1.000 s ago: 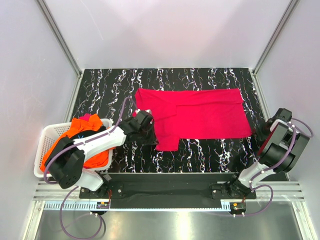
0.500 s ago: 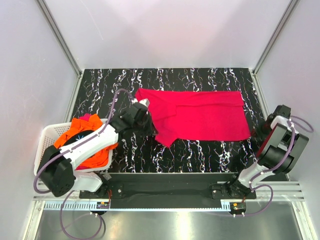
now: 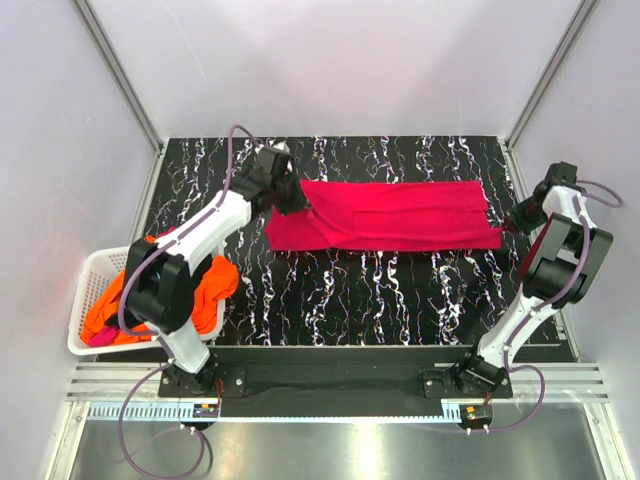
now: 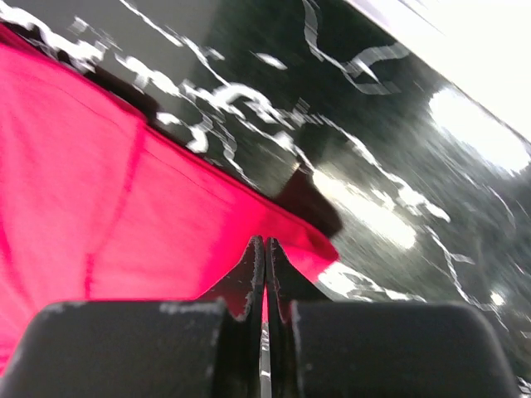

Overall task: Fold and stack the t-shirts
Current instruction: Fold the tshirt

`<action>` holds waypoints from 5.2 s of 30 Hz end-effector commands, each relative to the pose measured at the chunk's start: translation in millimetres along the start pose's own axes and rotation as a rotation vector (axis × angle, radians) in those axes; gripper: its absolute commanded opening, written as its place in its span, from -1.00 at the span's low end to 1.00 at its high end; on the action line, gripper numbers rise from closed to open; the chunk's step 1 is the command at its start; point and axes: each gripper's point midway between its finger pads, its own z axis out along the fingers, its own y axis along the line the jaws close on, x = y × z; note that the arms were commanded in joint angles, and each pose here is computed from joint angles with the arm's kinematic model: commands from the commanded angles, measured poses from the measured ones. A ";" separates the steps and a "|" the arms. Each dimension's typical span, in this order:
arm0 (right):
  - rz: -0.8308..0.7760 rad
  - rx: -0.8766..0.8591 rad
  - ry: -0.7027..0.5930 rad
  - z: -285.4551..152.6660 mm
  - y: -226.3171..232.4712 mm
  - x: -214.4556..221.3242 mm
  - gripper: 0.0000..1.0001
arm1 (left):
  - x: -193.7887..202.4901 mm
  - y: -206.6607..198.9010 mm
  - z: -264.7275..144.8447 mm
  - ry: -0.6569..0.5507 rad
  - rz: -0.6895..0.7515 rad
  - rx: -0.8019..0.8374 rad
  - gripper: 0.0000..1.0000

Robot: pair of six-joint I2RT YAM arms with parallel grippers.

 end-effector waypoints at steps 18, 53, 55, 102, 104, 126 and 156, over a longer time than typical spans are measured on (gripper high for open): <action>-0.080 -0.054 0.023 30.7 59.0 -34.7 -1.00 | -94.3 9.7 44.3 -0.091 -0.070 0.017 -1.00; -0.152 -0.120 0.030 40.9 88.7 -48.9 -0.59 | -105.7 39.9 91.5 -0.015 -0.084 -0.024 -0.55; -0.170 -0.117 0.011 29.5 91.2 -55.4 -0.32 | -109.5 39.5 81.8 -0.024 -0.052 -0.060 -0.29; -0.481 -0.531 0.428 18.1 281.3 298.0 -1.00 | 18.8 63.8 29.0 0.164 -0.017 -0.052 -0.42; -0.479 -0.533 0.440 19.2 281.9 299.8 -1.00 | 21.6 70.5 29.8 0.168 -0.022 -0.082 -0.42; -0.521 -0.661 0.547 -53.3 295.2 321.2 -1.00 | 8.0 126.0 67.7 0.198 -0.144 -0.216 -0.43; -0.650 -0.436 0.315 -58.2 221.1 218.0 -0.50 | -47.4 55.2 38.5 0.005 -0.158 -0.222 -0.51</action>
